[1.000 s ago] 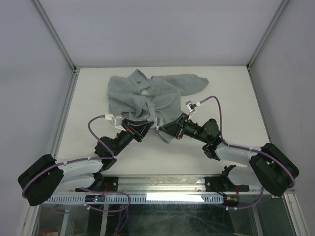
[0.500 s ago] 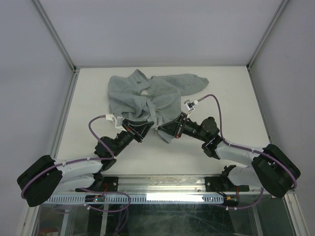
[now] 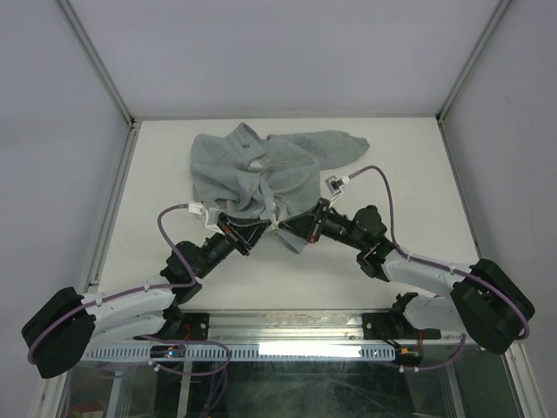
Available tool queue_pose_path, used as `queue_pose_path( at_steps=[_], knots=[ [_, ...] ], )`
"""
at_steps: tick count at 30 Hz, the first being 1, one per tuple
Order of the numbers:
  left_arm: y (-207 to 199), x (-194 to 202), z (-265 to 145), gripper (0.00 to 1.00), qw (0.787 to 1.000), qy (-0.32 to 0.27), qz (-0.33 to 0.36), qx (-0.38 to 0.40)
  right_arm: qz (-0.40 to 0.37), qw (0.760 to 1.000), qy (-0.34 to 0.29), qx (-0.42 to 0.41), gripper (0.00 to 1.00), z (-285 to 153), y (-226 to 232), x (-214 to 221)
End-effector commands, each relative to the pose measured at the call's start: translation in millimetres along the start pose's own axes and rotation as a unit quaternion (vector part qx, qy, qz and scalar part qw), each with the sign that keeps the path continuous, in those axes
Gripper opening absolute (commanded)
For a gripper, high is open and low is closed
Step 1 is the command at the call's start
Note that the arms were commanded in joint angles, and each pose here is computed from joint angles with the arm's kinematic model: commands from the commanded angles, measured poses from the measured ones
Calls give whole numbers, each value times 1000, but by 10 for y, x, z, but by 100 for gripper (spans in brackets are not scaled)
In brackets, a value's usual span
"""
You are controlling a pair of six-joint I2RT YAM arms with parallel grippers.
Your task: Zip up the jacket
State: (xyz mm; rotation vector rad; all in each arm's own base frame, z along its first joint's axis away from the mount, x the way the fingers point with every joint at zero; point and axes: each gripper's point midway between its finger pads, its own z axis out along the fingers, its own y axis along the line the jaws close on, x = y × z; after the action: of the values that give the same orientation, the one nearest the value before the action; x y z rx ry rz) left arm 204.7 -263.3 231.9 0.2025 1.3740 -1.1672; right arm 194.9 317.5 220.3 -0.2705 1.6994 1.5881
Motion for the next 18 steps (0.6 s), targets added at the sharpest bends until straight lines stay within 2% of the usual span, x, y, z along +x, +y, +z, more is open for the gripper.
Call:
queue_pose_path(
  at_steps=[1,4,6,11,15,18],
  knots=[
    [-231,211,-82,0,996,73,7,50,-46,995,-88,-9,0,84,194,-570],
    [-195,359,-141,0,993,115,-12,36,-50,994,-92,-11,0,85,166,-624],
    [-147,398,-171,0,992,120,-37,17,-55,995,-75,-22,0,121,187,-573],
    [-72,316,-170,0,989,82,-120,-21,-51,997,-32,-47,0,178,196,-368],
    [-152,144,-122,10,987,44,-158,-8,-44,997,-9,-55,0,185,177,-213],
    [-192,90,-83,13,985,39,-165,-2,-41,998,-6,-57,0,165,169,-159]
  ],
)
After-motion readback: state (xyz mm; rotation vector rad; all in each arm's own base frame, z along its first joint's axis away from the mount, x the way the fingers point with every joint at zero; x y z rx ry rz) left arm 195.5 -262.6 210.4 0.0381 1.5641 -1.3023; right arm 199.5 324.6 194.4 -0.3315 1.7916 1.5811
